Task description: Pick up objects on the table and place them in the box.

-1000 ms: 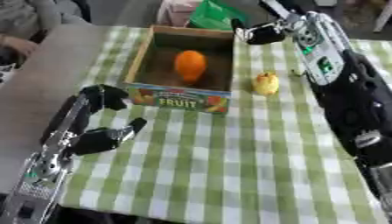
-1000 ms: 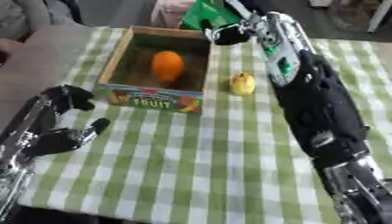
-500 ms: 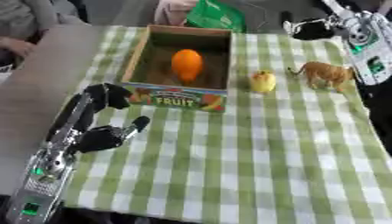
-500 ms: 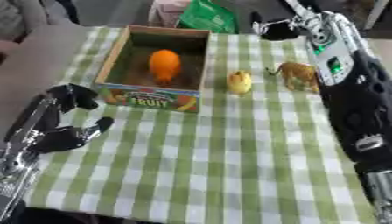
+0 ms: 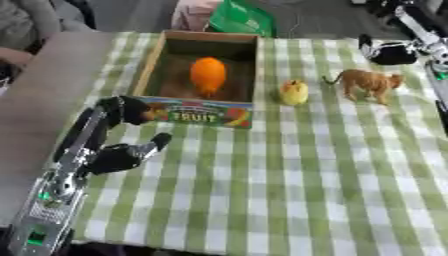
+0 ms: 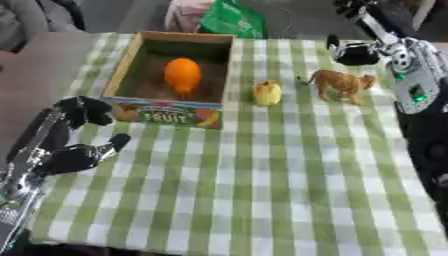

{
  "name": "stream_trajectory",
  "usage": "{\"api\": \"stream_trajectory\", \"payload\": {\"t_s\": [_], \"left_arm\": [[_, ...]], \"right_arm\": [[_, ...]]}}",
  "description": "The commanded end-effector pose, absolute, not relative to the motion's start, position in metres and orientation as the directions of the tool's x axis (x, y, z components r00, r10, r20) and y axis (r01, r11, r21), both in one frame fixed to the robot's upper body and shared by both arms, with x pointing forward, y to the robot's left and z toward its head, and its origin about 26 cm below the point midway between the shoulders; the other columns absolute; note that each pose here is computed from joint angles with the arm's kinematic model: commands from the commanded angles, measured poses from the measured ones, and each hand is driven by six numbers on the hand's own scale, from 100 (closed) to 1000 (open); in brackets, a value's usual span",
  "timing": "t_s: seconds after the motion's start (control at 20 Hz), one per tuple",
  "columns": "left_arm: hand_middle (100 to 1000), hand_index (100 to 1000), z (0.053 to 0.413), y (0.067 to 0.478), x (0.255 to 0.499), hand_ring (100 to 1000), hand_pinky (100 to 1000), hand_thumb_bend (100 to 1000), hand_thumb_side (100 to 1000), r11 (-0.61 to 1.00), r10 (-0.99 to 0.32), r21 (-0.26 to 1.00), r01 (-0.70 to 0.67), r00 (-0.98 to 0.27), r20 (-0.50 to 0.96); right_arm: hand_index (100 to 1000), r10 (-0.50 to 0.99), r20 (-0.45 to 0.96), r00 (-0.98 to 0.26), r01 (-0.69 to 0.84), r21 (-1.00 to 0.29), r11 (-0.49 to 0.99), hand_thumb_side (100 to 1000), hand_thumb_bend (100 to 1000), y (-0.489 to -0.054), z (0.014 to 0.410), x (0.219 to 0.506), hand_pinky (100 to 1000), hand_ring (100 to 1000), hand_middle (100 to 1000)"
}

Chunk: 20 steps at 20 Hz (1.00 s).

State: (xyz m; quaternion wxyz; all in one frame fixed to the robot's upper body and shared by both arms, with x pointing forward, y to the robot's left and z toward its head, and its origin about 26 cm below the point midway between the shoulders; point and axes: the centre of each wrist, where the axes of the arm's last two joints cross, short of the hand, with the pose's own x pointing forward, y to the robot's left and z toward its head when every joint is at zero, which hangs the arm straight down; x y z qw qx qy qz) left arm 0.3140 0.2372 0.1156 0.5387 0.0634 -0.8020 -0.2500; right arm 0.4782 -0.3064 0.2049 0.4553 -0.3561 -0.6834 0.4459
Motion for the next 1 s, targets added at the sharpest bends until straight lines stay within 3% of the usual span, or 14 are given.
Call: {"api": "stream_trajectory", "payload": {"t_s": [0.05,0.5,1.0], "left_arm": [[471,649,0.123,0.244,0.314,609,679,563,166,0.859,-0.393,0.491,0.144,-0.429,0.814],[472,650,0.123,0.244,0.314,610,679,565,167,0.859,-0.394,0.492,0.144,-0.429,0.813],[474,651,0.123,0.243,0.314,610,679,565,168,0.858,-0.393,0.493,0.147,-0.431,0.812]], "right_arm": [[943,0.913,0.297,-0.280,0.106,-0.936,0.337,124,100,-0.327,0.214,0.477,809,862,817],[936,0.933,0.316,-0.172,0.057,-0.942,0.329,163,100,-0.345,0.186,0.478,807,861,802],[929,0.941,0.303,-0.154,0.003,-0.952,0.307,191,100,-0.343,0.169,0.478,807,860,792]]}}
